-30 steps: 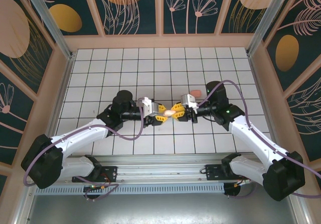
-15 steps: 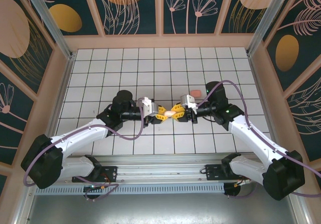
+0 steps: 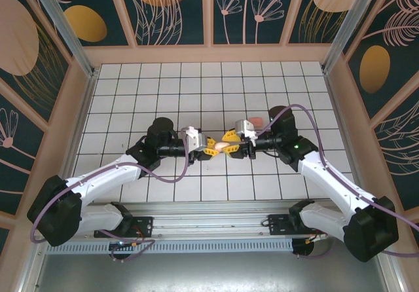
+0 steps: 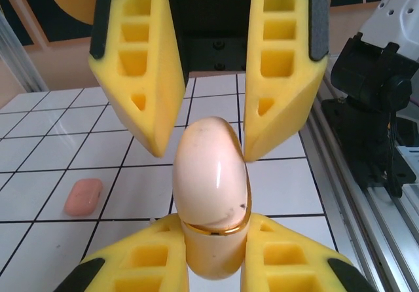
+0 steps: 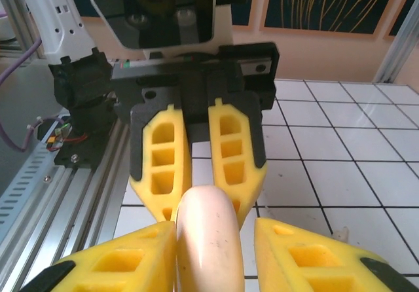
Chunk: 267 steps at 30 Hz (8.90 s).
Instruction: Insert the wireless bluetooth earbuds into the charging case
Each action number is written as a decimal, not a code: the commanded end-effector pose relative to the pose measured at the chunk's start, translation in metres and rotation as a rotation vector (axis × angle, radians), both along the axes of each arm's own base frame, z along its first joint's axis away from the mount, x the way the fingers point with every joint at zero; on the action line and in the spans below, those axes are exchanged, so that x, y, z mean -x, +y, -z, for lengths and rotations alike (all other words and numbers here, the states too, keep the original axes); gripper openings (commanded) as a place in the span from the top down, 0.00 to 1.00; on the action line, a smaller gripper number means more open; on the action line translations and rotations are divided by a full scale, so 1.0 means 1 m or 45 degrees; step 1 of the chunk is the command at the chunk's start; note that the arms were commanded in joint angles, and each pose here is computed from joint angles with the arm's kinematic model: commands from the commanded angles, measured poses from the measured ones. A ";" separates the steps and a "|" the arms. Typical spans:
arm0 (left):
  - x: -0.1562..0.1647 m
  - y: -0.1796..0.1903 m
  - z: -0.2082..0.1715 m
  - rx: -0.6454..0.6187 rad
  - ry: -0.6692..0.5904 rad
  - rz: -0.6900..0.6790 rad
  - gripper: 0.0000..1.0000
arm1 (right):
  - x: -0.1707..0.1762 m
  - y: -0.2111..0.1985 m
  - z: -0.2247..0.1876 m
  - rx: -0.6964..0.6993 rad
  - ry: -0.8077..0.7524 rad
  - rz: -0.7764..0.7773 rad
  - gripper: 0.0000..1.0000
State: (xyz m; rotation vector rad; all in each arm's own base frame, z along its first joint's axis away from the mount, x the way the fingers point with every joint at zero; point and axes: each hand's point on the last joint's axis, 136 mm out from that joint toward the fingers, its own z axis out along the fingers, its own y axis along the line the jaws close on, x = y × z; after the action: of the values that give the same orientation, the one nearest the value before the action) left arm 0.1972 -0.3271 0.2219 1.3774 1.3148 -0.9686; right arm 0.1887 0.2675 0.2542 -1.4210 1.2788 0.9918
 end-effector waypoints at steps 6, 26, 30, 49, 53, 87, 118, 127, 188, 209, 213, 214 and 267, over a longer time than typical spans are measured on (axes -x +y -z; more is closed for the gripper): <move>0.009 -0.001 -0.014 0.030 -0.055 0.051 0.88 | -0.021 -0.006 -0.010 -0.039 -0.054 0.145 0.64; 0.000 -0.002 -0.004 0.148 0.011 -0.032 0.89 | -0.019 -0.016 -0.020 -0.111 0.010 0.226 0.58; -0.003 -0.005 0.006 0.190 0.028 -0.036 0.89 | -0.030 -0.024 -0.025 -0.135 0.102 0.321 0.56; -0.029 -0.003 0.063 0.190 0.190 -0.241 0.91 | -0.102 -0.107 0.077 0.302 1.003 1.315 0.51; -0.028 0.000 0.064 0.188 0.186 -0.250 0.91 | -0.103 -0.108 0.100 0.416 1.119 1.327 0.52; -0.028 0.003 0.069 0.149 0.192 -0.276 0.91 | -0.135 -0.065 0.217 0.741 1.358 1.153 0.54; -0.026 0.004 0.067 0.121 0.194 -0.272 0.90 | -0.083 -0.090 0.205 0.841 1.390 1.248 0.56; -0.026 0.006 0.065 0.120 0.183 -0.277 0.91 | -0.104 -0.096 0.208 0.908 1.348 1.333 0.54; -0.026 0.009 0.063 0.103 0.178 -0.300 0.90 | -0.085 -0.104 0.219 1.073 1.422 1.425 0.57; -0.028 0.009 0.063 0.095 0.173 -0.308 0.90 | -0.092 -0.098 0.236 1.147 1.427 1.404 0.65; -0.028 0.009 0.064 0.092 0.176 -0.309 0.90 | -0.089 -0.098 0.238 1.160 1.431 1.406 0.67; -0.028 0.009 0.064 0.093 0.177 -0.309 0.90 | -0.088 -0.099 0.238 1.166 1.432 1.409 0.68; -0.052 -0.002 0.036 0.353 0.024 -0.389 0.92 | -0.068 -0.012 0.007 -0.366 0.834 0.788 0.81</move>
State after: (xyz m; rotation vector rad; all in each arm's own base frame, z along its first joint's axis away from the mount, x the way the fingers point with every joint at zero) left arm 0.2486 -0.3230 0.1659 0.9527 1.3760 -0.8929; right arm 0.2607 0.2461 0.2321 -0.3822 1.8890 1.1232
